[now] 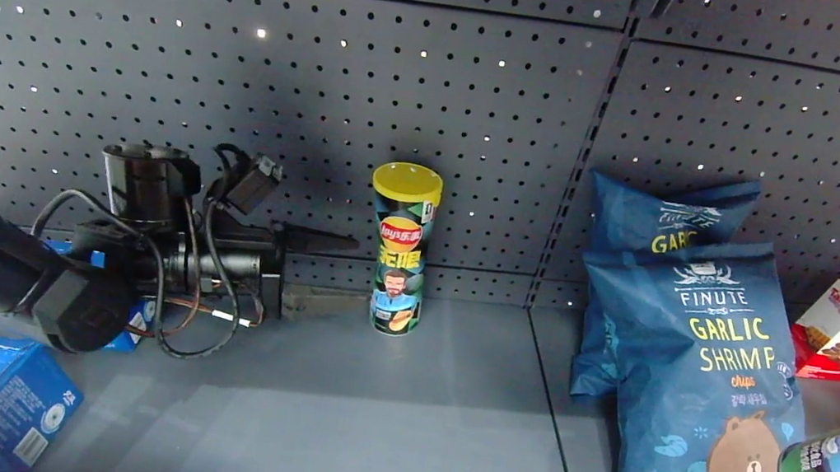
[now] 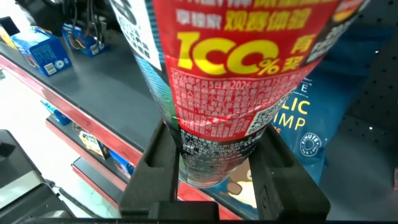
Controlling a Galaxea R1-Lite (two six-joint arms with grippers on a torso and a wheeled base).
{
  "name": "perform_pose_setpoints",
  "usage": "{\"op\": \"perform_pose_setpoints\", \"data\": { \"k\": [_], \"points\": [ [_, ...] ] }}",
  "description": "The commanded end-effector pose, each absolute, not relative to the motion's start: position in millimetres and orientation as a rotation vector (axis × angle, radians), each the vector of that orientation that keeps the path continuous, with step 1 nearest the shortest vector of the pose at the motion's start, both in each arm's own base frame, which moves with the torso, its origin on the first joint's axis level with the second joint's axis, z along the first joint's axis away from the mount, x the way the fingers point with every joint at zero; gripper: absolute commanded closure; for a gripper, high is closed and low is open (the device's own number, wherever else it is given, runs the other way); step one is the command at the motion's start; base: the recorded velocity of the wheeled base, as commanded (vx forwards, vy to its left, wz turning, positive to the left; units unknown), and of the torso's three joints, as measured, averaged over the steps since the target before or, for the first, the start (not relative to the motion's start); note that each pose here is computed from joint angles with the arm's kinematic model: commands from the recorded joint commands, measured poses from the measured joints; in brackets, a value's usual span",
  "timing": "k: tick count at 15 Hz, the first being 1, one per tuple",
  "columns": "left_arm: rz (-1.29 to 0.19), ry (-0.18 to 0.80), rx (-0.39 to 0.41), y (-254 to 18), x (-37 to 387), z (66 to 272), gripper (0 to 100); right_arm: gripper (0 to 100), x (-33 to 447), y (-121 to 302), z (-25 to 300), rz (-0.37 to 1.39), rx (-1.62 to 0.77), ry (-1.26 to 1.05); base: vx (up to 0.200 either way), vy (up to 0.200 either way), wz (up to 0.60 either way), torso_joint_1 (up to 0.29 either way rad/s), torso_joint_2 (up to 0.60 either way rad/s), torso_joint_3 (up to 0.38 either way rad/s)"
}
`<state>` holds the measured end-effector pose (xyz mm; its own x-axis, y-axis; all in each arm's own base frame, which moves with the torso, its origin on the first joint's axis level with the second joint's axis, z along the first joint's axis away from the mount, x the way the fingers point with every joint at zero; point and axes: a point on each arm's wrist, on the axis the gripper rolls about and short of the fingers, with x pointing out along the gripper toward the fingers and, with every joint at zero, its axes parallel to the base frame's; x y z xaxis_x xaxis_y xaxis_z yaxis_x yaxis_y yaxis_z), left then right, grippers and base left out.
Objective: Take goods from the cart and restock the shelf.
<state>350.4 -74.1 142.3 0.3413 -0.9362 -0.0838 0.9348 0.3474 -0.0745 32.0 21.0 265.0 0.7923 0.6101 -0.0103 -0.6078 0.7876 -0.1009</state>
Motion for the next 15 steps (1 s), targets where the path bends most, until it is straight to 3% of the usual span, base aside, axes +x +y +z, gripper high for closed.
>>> {"op": "perform_pose_setpoints", "data": {
  "k": [1,7,15],
  "points": [
    [-1.213,0.148,-0.033,-70.0,363.8,121.6,0,100,33.2,21.7,264.1,0.657,-0.102,-0.015,0.000,0.000,0.00,0.000,0.00,0.000],
    [-1.229,0.087,-0.022,-76.0,397.9,122.2,0,100,35.2,22.7,262.8,0.658,-0.102,-0.002,0.000,0.000,0.00,0.000,0.00,0.000],
    [-1.272,0.057,-0.017,-96.5,413.0,126.9,0,100,38.4,24.3,261.5,0.658,-0.095,0.013,0.000,0.000,0.00,0.000,0.00,0.000]
  ]
}}
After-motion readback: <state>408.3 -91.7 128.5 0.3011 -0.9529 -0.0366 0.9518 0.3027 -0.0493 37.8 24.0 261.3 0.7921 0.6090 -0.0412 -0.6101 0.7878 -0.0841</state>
